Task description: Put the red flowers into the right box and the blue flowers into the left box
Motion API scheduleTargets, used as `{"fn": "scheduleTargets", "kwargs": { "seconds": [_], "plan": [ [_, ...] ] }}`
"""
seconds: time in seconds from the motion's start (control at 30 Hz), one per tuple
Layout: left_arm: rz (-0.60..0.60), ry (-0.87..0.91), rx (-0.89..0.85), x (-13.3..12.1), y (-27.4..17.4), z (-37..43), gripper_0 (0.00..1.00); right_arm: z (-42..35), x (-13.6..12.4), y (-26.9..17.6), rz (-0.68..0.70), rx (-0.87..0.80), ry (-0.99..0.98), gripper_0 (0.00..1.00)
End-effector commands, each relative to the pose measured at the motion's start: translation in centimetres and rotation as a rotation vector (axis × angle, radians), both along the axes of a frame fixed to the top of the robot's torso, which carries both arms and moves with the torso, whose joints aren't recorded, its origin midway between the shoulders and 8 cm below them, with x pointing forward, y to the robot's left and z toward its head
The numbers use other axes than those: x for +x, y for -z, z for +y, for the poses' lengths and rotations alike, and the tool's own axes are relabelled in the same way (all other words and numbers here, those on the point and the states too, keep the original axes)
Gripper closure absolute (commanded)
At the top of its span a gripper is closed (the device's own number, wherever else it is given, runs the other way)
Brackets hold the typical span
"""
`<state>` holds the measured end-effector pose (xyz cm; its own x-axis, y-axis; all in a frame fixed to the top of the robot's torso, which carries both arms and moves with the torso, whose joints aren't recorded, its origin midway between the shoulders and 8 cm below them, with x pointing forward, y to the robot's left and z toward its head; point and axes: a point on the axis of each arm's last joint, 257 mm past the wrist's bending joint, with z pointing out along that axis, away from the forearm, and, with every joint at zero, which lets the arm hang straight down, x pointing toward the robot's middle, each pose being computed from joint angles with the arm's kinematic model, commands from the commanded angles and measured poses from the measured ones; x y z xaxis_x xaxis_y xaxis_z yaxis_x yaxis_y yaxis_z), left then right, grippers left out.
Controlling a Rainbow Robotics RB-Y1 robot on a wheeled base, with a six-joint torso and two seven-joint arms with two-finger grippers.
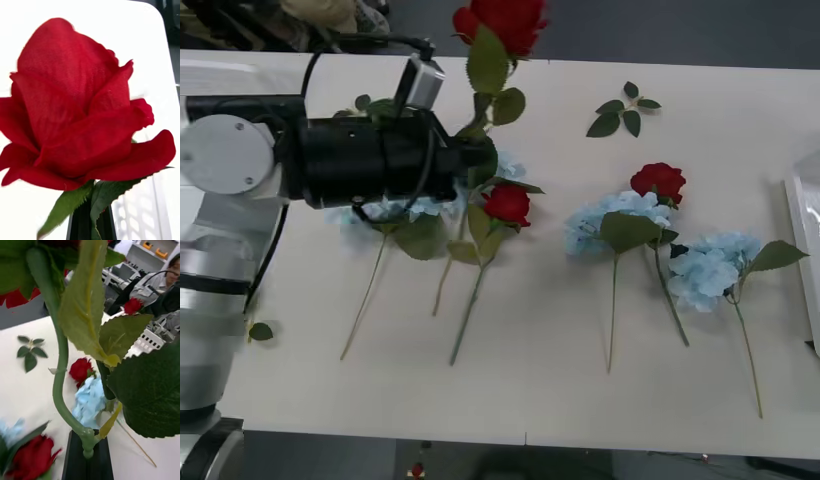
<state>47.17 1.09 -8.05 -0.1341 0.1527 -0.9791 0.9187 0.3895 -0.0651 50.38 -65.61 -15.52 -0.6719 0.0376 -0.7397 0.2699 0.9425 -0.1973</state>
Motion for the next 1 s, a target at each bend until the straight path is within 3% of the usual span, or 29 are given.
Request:
{"fn": "scheduleTargets", "kwargs": {
  "seconds": [0.03,0.07,0.13,0.23,0.3,0.53,0.83,1.0],
  "plan": [
    [-0.168,0.065,-0.027,-2.3,-3.4,-6.4,1.00,-1.5,0.1,-0.6,0.000,-0.073,-0.005,1.00],
    [-0.177,0.063,-0.042,-2.5,-3.5,-7.2,1.00,-1.6,0.2,-0.5,-0.001,-0.073,-0.003,1.00],
    [-0.202,0.054,-0.092,-3.0,-4.4,-9.1,1.00,-1.9,-0.1,-0.2,0.006,-0.069,0.003,0.64],
    [-0.219,0.052,-0.135,-3.7,-5.0,-10.8,1.00,-1.7,0.0,0.0,0.007,-0.063,-0.003,0.24],
    [-0.224,0.070,-0.150,-4.5,-5.5,-11.6,1.00,-1.5,0.2,-0.1,0.007,-0.064,-0.014,0.15],
    [-0.211,0.137,-0.216,-7.1,-7.1,-14.7,1.00,-0.1,0.9,-0.2,0.019,-0.094,-0.120,0.07],
    [-0.168,0.126,-0.246,-6.8,-6.4,-16.2,1.00,6.6,1.0,-2.1,-0.018,0.003,-0.441,0.05],
    [-0.168,0.126,-0.246,-6.8,-6.4,-16.2,1.00,12.5,0.5,-4.8,-0.121,0.079,-0.698,0.06]
  ]
}}
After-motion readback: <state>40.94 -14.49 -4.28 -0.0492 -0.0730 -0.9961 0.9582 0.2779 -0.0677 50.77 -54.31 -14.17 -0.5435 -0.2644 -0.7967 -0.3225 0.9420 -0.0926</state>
